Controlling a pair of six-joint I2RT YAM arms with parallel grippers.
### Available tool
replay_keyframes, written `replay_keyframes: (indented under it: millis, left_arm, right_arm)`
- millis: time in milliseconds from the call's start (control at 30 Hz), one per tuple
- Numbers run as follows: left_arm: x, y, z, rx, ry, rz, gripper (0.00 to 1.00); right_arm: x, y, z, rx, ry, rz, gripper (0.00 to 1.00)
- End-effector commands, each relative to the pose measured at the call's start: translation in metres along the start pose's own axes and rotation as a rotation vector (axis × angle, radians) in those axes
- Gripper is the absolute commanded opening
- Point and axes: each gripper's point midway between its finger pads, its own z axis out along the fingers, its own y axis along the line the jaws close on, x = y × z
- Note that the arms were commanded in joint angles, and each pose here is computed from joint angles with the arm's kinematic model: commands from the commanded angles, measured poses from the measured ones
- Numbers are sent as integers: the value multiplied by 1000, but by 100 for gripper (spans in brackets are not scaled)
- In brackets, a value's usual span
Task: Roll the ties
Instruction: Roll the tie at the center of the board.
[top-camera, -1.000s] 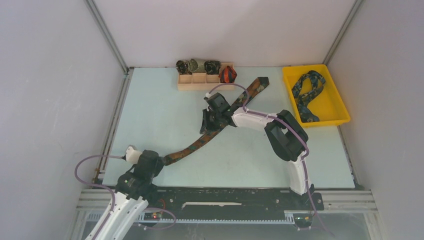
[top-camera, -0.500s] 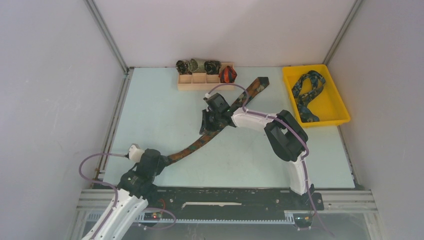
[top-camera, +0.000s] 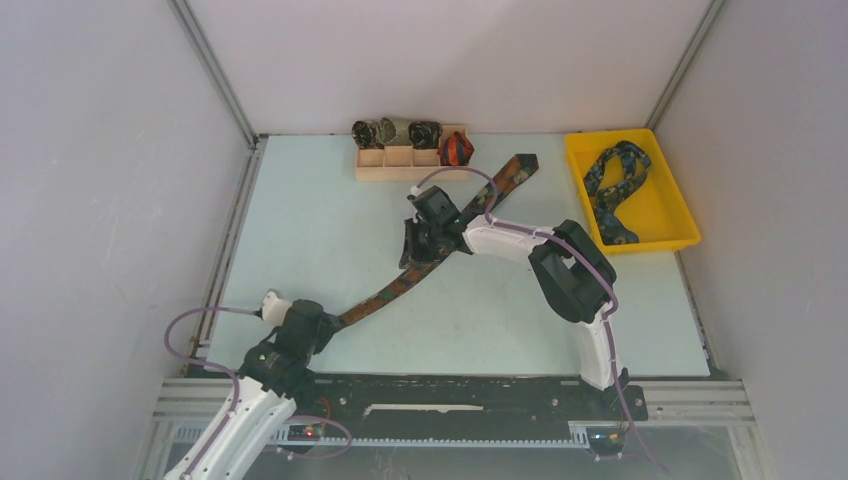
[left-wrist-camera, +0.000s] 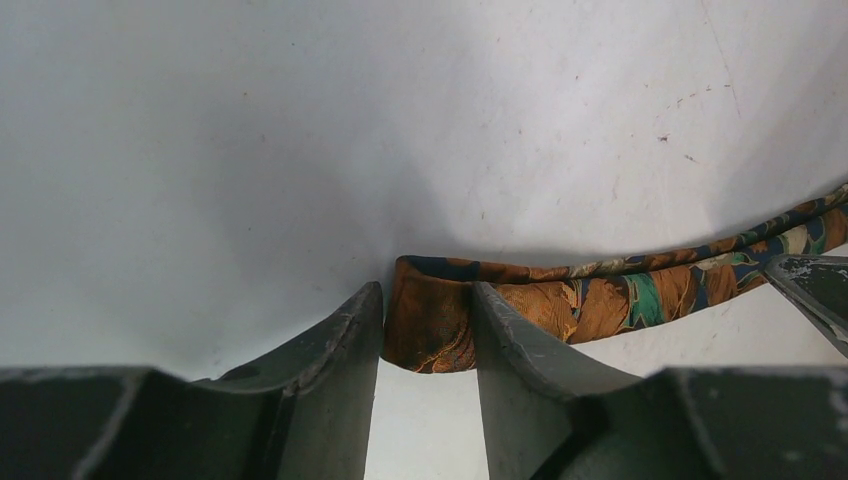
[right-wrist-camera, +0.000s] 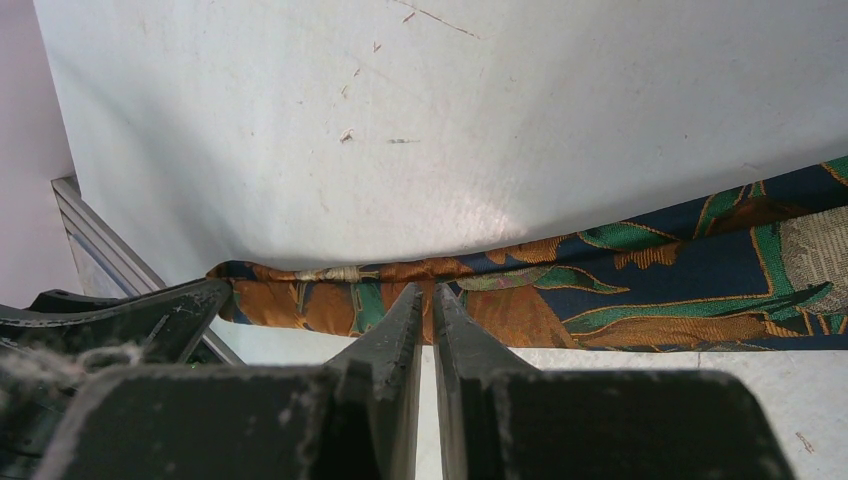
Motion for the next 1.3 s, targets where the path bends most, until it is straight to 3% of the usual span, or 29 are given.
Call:
replay_keyframes:
  millis: [0, 133, 600, 900, 1267]
  left_arm:
    - [-2, 0, 0, -9, -11, 29, 47]
    - [-15, -2, -6, -16, -55, 31, 51]
    - [-19, -10, -16, 69, -75, -16, 43]
    - [-9, 1, -8, 30, -52, 3, 38]
    - [-13, -1, -2, 25, -77, 29, 8]
  right_arm:
    - [-11, 13, -8, -22, -41, -32, 11]
    - [-11, 14, -8, -22, -41, -35, 11]
    - [-10, 15, -9, -21, -38, -38, 11]
    - [-8, 16, -5, -22, -25, -39, 11]
    - [-5, 20, -2, -25, -18, -48, 11]
